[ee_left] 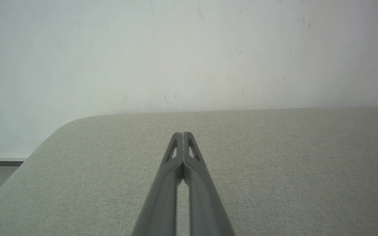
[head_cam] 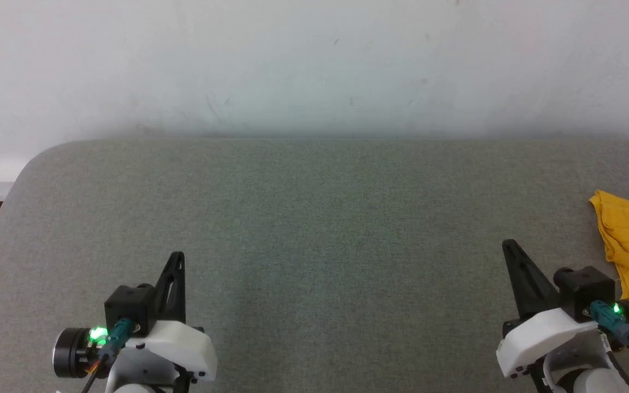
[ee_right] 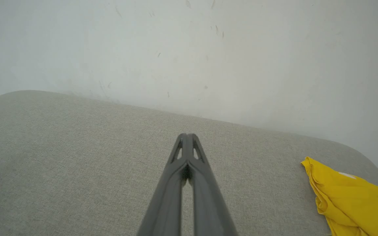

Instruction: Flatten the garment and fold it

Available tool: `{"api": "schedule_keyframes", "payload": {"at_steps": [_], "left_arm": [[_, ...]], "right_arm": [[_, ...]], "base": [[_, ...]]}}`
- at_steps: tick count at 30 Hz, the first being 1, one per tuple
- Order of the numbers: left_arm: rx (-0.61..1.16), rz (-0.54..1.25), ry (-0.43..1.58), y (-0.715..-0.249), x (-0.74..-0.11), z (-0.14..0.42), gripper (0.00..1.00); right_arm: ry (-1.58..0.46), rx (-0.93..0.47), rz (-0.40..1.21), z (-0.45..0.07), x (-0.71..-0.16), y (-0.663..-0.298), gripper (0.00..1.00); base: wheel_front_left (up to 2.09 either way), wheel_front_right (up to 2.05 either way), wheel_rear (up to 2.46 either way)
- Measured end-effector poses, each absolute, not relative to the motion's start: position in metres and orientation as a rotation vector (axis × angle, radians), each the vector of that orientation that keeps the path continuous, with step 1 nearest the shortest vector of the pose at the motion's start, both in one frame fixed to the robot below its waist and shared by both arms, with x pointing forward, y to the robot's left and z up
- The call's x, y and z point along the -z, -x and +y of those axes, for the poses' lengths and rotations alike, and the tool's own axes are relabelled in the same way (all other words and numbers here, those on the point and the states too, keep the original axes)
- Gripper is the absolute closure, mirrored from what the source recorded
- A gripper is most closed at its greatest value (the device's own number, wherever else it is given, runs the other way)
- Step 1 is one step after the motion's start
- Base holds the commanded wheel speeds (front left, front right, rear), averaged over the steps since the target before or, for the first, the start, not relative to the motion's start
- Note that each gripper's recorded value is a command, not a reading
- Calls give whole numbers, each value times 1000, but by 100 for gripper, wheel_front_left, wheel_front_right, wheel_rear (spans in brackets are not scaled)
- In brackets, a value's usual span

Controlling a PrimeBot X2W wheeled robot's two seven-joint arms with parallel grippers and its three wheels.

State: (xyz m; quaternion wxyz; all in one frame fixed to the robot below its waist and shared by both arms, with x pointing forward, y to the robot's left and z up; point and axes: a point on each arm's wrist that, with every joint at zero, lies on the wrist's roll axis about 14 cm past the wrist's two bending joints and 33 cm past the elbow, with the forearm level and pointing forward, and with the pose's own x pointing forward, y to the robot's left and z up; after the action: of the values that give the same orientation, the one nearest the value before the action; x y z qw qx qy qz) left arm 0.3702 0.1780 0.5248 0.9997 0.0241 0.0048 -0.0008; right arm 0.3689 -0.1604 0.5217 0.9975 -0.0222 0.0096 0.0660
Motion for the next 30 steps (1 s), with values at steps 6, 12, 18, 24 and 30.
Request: {"api": "schedule_keyframes", "payload": {"at_steps": [6, 12, 18, 24, 30], "left_arm": [[2, 9, -48, -370, -525, 178, 100], [2, 9, -48, -370, -525, 178, 100], [2, 9, -48, -370, -525, 178, 100], [2, 10, -48, -370, -525, 178, 100], [2, 10, -48, -370, -525, 178, 100]], "right_arm": [[44, -132, 19, -160, -522, -369, 100], [44, -132, 19, -160, -522, -369, 100], [44, -132, 19, -160, -522, -369, 100], [44, -132, 19, -160, -522, -369, 100], [44, -132, 19, -160, -522, -369, 100]], "base": [[0, 0, 0], [0, 0, 0], [0, 0, 0], [0, 0, 0], [0, 0, 0]]}}
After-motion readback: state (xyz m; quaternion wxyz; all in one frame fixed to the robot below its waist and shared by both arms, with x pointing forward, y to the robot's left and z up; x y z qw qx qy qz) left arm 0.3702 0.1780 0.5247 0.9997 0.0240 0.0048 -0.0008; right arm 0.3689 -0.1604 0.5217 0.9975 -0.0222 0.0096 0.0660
